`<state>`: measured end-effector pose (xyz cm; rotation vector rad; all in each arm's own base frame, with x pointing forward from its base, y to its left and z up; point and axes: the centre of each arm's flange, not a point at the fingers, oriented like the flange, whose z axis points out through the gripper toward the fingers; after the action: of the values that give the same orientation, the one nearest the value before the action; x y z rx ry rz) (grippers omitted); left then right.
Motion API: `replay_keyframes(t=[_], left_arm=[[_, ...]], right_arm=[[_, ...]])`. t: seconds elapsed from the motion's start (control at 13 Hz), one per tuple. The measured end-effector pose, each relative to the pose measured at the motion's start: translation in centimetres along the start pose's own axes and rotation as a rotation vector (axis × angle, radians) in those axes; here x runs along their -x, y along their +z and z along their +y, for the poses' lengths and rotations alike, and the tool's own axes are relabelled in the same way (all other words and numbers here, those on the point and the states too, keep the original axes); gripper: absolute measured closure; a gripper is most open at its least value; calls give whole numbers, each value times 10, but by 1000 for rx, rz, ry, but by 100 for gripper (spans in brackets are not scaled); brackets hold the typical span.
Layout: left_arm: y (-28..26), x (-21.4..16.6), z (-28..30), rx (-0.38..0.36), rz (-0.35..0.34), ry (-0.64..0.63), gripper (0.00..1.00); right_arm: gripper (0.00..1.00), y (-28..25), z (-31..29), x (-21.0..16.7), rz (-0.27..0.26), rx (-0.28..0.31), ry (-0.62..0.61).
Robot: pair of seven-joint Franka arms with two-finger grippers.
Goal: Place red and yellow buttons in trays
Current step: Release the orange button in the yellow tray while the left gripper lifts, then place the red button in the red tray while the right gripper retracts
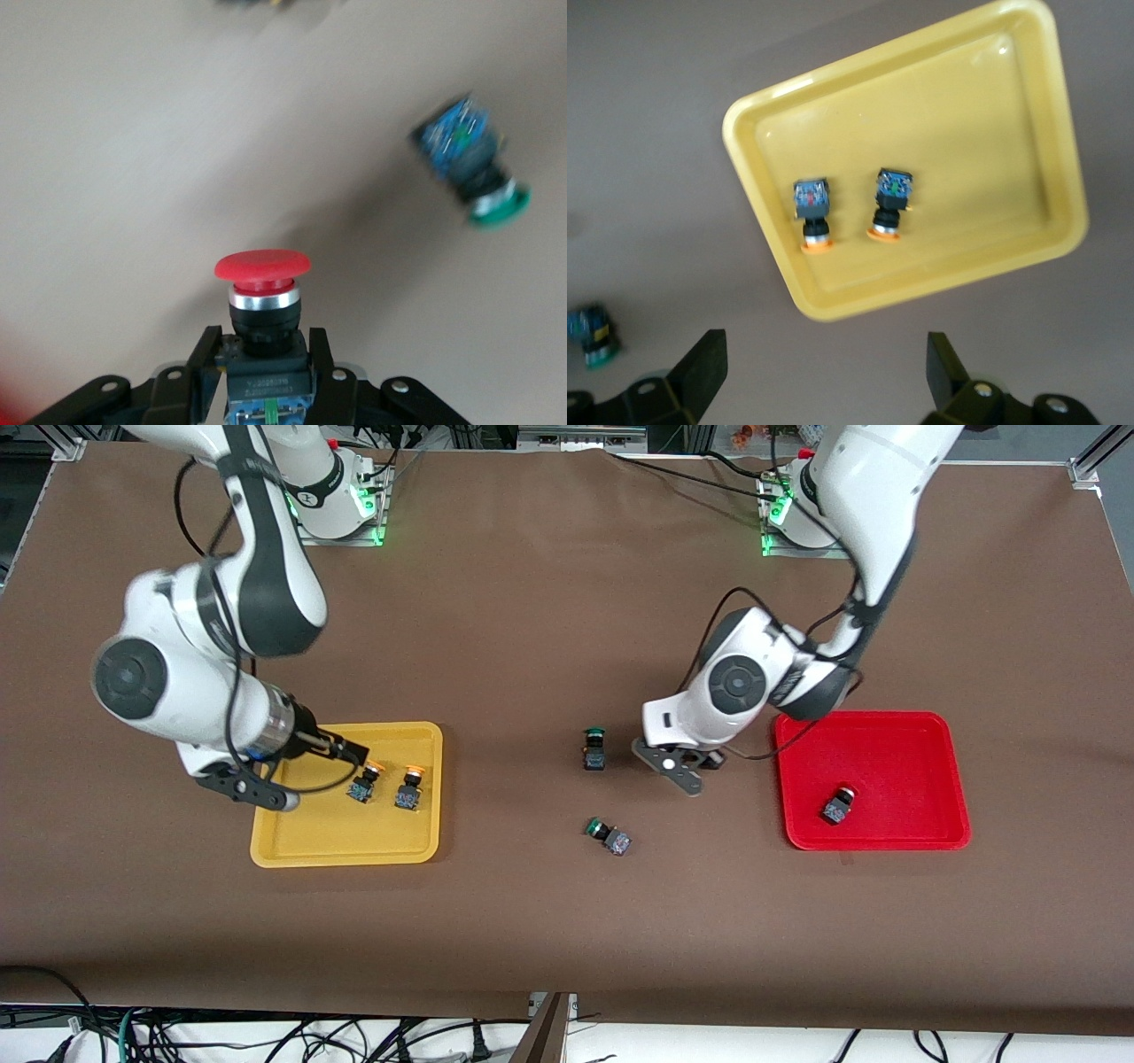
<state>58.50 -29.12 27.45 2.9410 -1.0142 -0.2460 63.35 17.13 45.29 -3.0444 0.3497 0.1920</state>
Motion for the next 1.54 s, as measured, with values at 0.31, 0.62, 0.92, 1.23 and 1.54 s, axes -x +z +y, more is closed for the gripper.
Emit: replay_keyframes(t=[0.31, 0.62, 0.92, 1.23, 1.54], left_arm=[[-20, 47, -119, -182, -158, 198, 56], [-9, 135, -280, -143, -178, 318, 56], [22, 155, -314, -113, -154, 347, 40], [-26, 130, -289, -164, -97, 386, 0], [-141, 123, -232, -96, -92, 238, 0]], right_arm=[[0, -84, 68, 28, -14, -30, -144], [0, -111, 124, 44, -26, 3, -172], [0, -126, 130, 69, 3, 43, -205], [0, -113, 133, 64, 18, 79, -236], [0, -119, 132, 61, 36, 101, -245]])
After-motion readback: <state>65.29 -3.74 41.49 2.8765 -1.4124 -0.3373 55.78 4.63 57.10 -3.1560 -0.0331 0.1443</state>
